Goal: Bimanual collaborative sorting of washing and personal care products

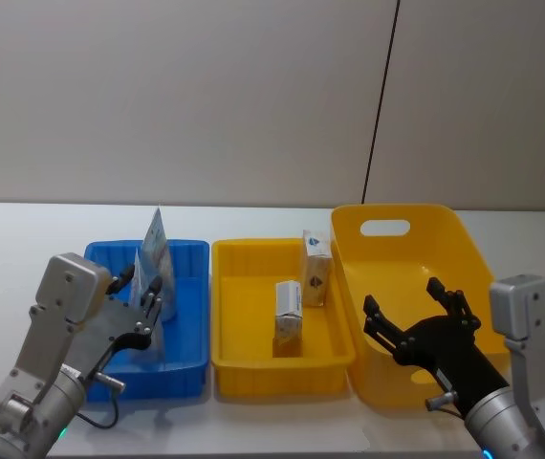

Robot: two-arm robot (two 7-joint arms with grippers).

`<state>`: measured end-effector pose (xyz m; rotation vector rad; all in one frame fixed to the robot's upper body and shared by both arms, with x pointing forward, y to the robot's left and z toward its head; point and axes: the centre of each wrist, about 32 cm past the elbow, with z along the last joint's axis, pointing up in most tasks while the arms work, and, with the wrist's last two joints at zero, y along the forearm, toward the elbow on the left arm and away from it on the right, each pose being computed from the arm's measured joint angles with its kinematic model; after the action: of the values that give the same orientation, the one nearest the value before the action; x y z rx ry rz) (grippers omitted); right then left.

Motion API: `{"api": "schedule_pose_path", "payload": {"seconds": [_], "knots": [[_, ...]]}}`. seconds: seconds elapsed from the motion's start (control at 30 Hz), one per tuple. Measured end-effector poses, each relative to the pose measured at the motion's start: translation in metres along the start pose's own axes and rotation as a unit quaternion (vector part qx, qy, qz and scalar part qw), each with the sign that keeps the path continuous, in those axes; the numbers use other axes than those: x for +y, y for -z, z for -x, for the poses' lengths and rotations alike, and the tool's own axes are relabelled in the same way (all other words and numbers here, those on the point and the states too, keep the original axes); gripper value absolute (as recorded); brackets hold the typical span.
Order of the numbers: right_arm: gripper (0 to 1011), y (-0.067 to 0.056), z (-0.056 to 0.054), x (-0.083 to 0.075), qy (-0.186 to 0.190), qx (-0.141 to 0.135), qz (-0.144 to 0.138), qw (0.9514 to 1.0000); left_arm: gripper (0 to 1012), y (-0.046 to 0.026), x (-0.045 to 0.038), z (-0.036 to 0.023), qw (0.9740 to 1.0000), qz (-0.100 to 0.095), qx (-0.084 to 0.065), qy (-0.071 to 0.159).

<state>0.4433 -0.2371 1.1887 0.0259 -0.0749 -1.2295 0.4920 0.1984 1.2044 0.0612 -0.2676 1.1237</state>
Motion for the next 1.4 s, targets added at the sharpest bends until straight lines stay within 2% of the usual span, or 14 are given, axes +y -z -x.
{"api": "schedule_pose_path", "payload": {"seconds": [0.77, 1.0, 1.27, 1.4], "knots": [[1003, -0.002, 0.001, 0.003, -0.002, -0.002, 0.004, 1.0000, 351, 0.0000, 0.0000, 0.0000, 1.0000, 0.000, 0.000, 0.000], [1003, -0.009, 0.005, 0.013, 0.004, 0.002, 0.024, 0.9997, 351, 0.0000, 0.0000, 0.0000, 1.0000, 0.000, 0.000, 0.000], [1003, -0.022, 0.014, 0.033, 0.027, 0.005, 0.072, 0.9971, 351, 0.0000, 0.0000, 0.0000, 1.0000, 0.000, 0.000, 0.000], [1003, -0.028, 0.019, 0.043, 0.039, 0.005, 0.100, 0.9942, 351, 0.0000, 0.0000, 0.0000, 1.0000, 0.000, 0.000, 0.000]]}}
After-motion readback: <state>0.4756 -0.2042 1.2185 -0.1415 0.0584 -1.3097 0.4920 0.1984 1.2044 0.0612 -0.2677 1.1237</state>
